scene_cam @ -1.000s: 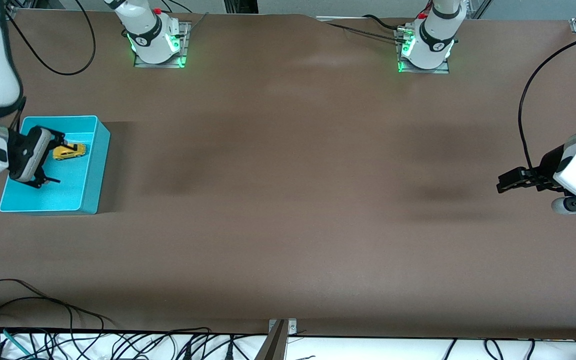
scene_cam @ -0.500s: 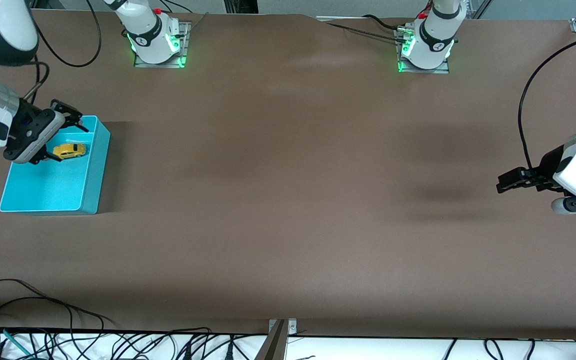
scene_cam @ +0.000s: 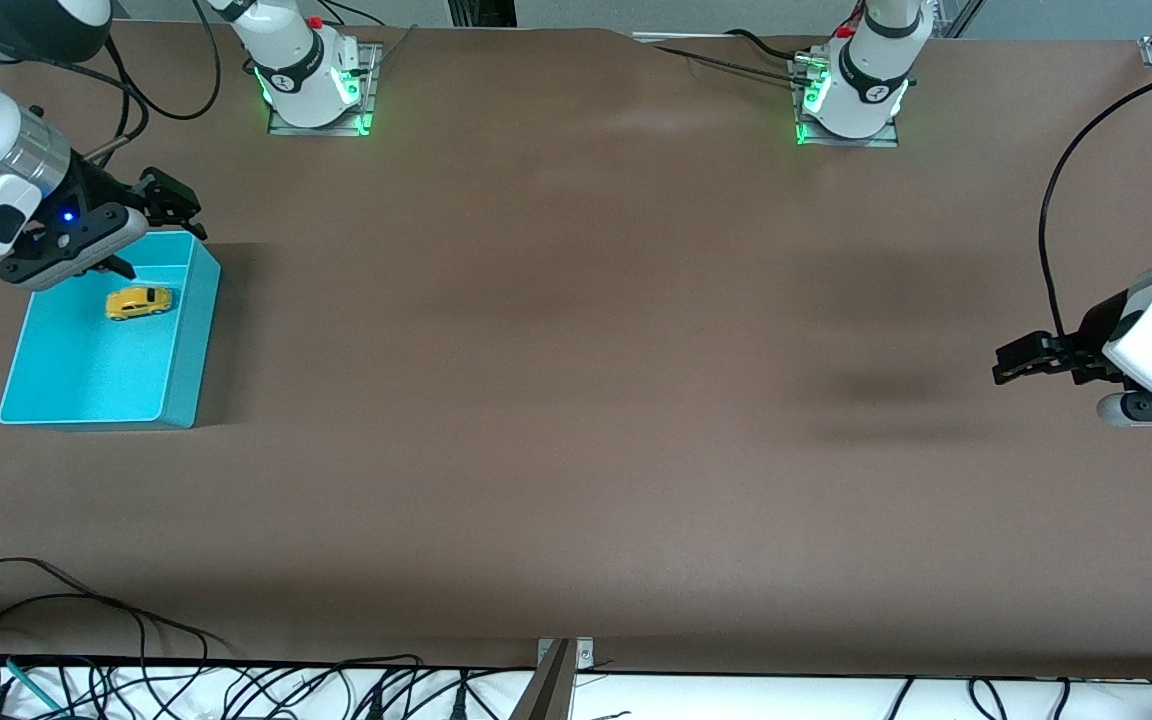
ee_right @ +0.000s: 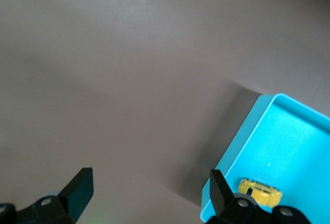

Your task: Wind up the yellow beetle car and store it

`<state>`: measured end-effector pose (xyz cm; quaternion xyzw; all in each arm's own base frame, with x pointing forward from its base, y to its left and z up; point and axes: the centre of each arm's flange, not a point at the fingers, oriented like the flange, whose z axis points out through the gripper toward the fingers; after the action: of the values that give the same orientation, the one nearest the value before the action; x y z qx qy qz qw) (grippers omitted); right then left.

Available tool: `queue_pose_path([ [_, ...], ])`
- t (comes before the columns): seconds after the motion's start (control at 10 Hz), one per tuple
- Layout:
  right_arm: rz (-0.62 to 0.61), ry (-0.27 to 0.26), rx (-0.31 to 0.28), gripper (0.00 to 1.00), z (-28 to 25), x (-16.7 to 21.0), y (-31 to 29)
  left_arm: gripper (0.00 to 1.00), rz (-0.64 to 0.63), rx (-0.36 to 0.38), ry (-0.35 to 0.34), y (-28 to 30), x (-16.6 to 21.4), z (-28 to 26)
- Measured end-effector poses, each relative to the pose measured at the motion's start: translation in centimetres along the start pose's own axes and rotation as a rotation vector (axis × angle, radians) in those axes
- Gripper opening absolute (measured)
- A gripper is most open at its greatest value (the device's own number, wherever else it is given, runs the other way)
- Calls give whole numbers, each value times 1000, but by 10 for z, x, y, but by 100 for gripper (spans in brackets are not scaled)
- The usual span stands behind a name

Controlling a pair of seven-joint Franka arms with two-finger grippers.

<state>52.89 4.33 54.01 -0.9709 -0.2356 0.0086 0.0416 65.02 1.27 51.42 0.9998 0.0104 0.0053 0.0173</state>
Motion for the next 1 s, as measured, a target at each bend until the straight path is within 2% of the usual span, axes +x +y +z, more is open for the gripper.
queue_pose_path([
  [0.4, 161, -32, 2, 100, -9, -11, -11, 100, 10, 3, -1, 0, -3, -5],
  [1.0, 157, -46, -47, 100, -12, -9, -19, 100, 10, 3, -4, -5, -3, -5],
])
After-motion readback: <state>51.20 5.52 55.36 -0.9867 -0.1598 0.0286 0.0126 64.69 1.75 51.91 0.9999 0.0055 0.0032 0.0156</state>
